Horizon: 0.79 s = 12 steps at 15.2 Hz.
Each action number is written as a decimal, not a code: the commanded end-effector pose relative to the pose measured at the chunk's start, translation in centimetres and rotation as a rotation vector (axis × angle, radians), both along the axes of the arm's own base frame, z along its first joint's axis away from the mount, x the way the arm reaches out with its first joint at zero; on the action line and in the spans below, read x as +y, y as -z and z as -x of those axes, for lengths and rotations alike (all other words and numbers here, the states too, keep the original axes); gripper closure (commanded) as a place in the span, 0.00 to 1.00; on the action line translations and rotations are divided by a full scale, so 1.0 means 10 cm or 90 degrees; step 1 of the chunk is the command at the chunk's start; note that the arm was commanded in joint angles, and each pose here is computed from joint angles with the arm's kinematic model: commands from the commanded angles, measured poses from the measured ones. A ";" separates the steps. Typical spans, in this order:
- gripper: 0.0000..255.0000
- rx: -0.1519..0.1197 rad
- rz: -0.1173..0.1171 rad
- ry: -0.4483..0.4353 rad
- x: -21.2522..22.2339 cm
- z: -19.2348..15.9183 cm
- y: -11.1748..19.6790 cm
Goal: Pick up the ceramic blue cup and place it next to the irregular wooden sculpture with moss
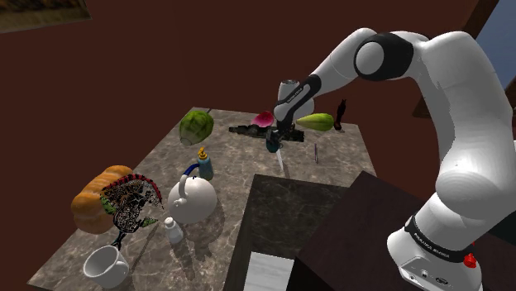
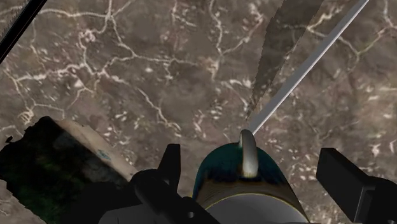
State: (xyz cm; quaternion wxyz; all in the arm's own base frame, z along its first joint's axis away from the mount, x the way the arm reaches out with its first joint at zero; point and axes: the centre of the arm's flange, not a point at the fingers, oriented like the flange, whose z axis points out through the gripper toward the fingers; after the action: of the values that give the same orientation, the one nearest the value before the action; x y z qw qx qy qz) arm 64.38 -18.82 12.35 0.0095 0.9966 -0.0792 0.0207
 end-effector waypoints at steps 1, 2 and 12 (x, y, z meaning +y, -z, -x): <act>0.00 0.000 0.000 0.000 0.00 0.00 -0.13; 0.00 0.000 0.000 0.000 0.01 0.01 -0.26; 0.00 0.000 0.000 0.000 0.01 0.02 -0.50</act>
State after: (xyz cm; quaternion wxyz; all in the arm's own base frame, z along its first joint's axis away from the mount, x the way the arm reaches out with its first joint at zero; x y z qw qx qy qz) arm 64.18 -18.72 17.34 0.0095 0.9966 -0.0792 0.0207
